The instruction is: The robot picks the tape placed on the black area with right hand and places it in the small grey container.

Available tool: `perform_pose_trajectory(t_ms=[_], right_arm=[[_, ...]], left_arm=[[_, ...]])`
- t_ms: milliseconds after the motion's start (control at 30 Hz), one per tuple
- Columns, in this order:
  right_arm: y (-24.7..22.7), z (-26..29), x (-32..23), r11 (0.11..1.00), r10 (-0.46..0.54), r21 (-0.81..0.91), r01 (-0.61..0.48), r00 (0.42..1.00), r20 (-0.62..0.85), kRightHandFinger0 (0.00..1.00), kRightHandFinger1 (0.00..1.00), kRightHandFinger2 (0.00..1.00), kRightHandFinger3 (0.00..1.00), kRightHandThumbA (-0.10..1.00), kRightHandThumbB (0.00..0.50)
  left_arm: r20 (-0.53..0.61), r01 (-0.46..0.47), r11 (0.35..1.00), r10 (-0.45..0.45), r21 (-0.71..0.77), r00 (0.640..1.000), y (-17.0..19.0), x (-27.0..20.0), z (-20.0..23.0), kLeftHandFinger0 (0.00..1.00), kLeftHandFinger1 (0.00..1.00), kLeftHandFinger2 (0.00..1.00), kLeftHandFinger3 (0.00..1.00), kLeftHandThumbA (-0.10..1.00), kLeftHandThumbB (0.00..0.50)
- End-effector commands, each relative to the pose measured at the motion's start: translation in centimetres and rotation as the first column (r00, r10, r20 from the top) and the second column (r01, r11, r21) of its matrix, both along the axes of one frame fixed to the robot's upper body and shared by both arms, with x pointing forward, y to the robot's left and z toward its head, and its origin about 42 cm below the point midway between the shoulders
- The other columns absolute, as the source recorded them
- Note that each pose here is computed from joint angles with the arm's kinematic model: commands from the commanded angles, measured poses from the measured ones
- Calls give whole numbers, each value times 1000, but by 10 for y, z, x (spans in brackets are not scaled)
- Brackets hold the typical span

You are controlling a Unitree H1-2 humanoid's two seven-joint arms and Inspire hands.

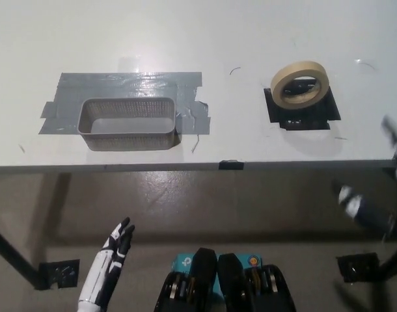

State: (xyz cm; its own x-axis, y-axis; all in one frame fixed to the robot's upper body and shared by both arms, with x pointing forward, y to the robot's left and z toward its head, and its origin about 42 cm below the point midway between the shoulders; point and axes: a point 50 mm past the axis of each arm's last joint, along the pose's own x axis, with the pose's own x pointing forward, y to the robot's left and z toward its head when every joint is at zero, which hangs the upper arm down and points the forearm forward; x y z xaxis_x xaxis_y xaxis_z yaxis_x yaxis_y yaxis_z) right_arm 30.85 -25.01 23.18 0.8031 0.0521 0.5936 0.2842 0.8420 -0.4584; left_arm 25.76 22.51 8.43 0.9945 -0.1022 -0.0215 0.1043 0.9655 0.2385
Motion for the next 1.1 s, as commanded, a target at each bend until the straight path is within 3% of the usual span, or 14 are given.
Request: perform_pose_trajectory(t_ms=[0, 233, 333, 367, 467, 667, 867, 967, 1067], right_arm=[[-3, 56, 30, 988, -32, -149, 38, 999, 43, 1000, 1000, 1000, 1000, 785, 269], [9, 104, 119, 932, -102, -350, 93, 995, -9, 1000, 1000, 1000, 1000, 767, 341], [16, 117, 153, 897, -137, -428, 109, 990, -34, 1000, 1000, 1000, 1000, 800, 362], [20, 119, 171, 868, -169, -479, 128, 985, -43, 1000, 1000, 1000, 1000, 842, 389], [30, 125, 196, 808, -225, -574, 133, 970, -92, 1000, 1000, 1000, 1000, 901, 417], [45, 126, 229, 738, -265, -667, 101, 953, -149, 1000, 1000, 1000, 1000, 900, 483], [51, 123, 246, 687, -286, -726, 41, 933, -218, 1000, 1000, 1000, 1000, 937, 500], [55, 123, 250, 670, -283, -741, -38, 910, -303, 1000, 1000, 1000, 1000, 949, 500], [57, 120, 255, 646, -294, -760, -77, 893, -340, 1000, 1000, 1000, 1000, 917, 500]], left_arm=[[48, -17, 1000, 17, -7, 999, 4, 6, 15, 1000, 1000, 1000, 1000, 972, 67], [63, -16, 1000, 15, 4, 998, 9, 10, 17, 1000, 1000, 1000, 1000, 983, 58], [67, -14, 1000, 14, 4, 998, 9, 11, 18, 1000, 1000, 1000, 1000, 989, 49], [67, -14, 1000, 14, 7, 998, 9, 12, 18, 1000, 1000, 1000, 1000, 992, 52], [69, -18, 1000, 17, 14, 997, 9, 13, 19, 1000, 1000, 1000, 1000, 1000, 60], [65, -17, 1000, 16, 11, 998, 9, 15, 20, 1000, 1000, 1000, 1000, 1000, 41], [70, -16, 1000, 15, 17, 997, 8, 17, 21, 1000, 1000, 1000, 1000, 1000, 41], [66, -14, 1000, 13, 18, 998, 8, 18, 22, 1000, 1000, 1000, 1000, 1000, 33], [67, -11, 1000, 9, 21, 998, 8, 19, 21, 1000, 1000, 1000, 1000, 1000, 38]])
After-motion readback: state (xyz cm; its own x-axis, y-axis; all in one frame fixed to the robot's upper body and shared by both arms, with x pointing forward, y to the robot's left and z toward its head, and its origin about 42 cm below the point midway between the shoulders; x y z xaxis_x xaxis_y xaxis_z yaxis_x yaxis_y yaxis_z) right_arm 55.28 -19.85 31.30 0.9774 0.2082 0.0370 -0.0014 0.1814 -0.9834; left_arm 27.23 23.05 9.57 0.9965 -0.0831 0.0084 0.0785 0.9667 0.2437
